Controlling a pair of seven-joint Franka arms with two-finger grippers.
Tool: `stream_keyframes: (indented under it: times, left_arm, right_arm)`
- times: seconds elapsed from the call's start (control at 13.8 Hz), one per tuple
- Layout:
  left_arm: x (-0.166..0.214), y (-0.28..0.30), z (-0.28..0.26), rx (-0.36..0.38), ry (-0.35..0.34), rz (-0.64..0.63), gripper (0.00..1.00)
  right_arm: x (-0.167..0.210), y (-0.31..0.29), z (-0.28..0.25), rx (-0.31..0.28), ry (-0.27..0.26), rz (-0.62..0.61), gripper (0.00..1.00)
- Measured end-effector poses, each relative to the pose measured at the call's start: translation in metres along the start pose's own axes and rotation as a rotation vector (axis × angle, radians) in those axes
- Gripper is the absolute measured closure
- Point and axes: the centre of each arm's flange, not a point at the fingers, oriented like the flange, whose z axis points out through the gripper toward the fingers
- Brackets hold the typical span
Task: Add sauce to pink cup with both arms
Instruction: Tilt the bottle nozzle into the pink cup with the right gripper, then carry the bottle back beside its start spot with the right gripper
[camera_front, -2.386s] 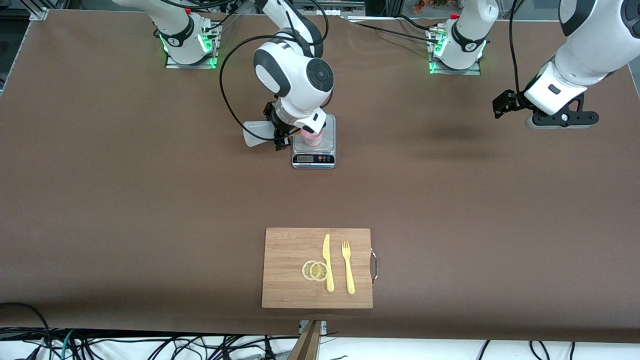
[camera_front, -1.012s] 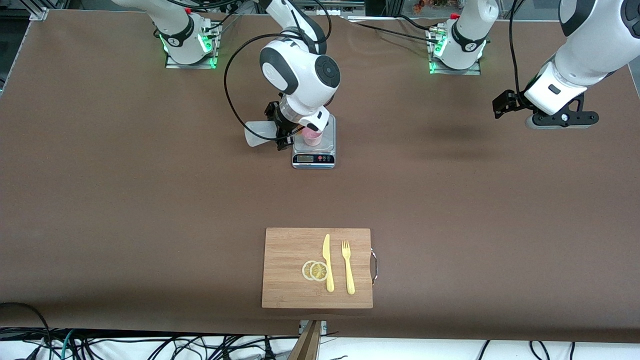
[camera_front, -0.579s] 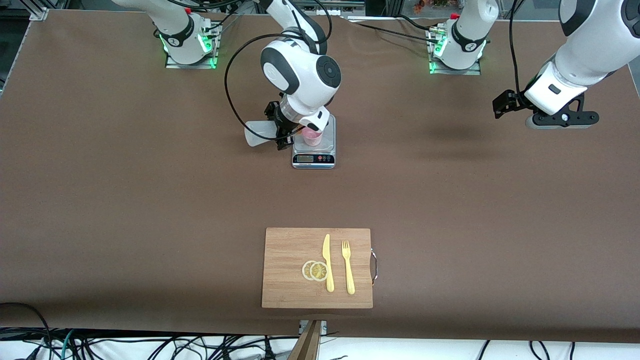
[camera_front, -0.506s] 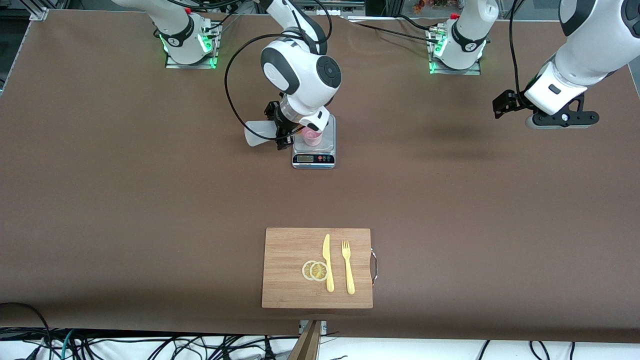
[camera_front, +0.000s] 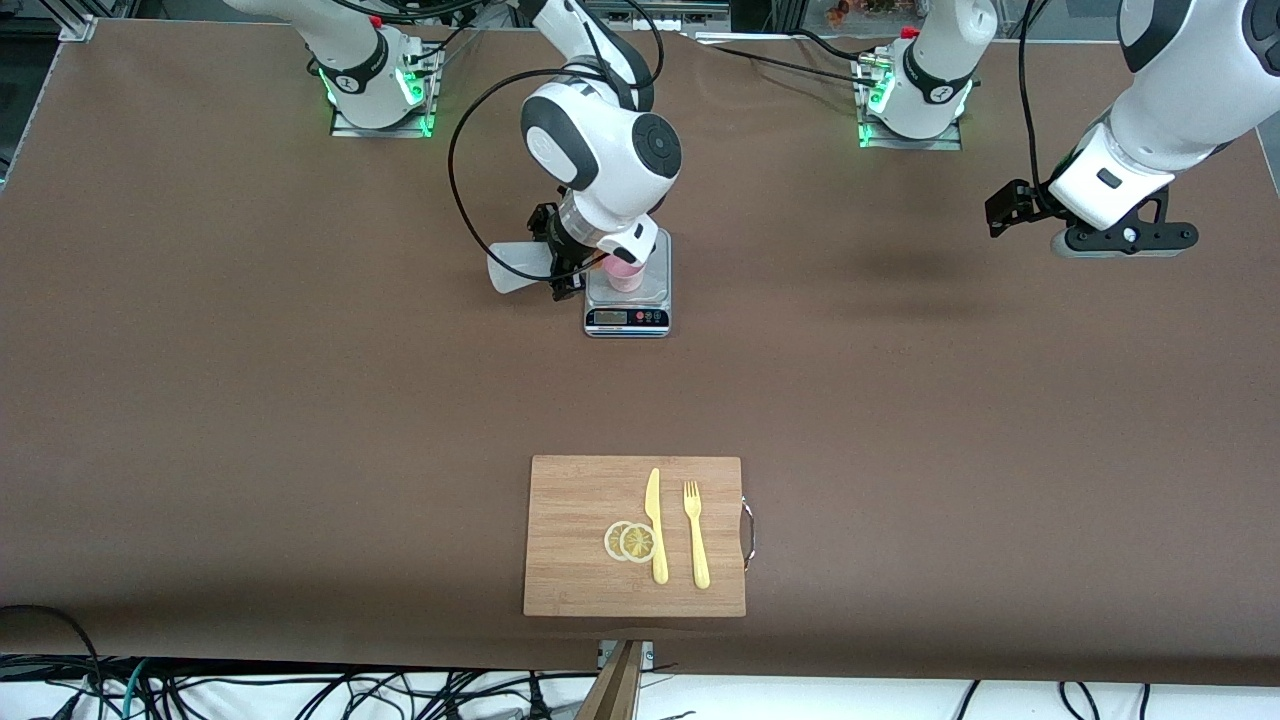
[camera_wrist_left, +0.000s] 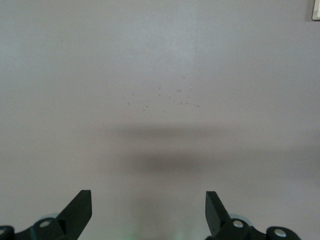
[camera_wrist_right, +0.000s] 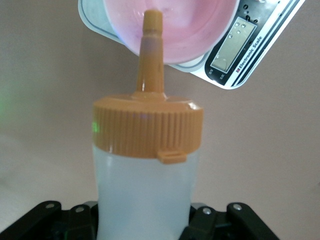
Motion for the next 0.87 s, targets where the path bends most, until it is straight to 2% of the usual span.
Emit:
stream_keyframes:
  times: [0.51, 0.87]
  left_arm:
    - [0.000, 0.000, 0.000, 0.000, 0.000, 0.000, 0.00]
    - [-0.001, 0.000, 0.001, 0.002, -0.011, 0.000, 0.00]
  right_arm:
    - [-0.017, 0.014, 0.004, 0.020, 0.142, -0.019, 0.74]
    - [-0.059, 0.031, 0.015, 0.045, 0.244, -0.057, 0.74]
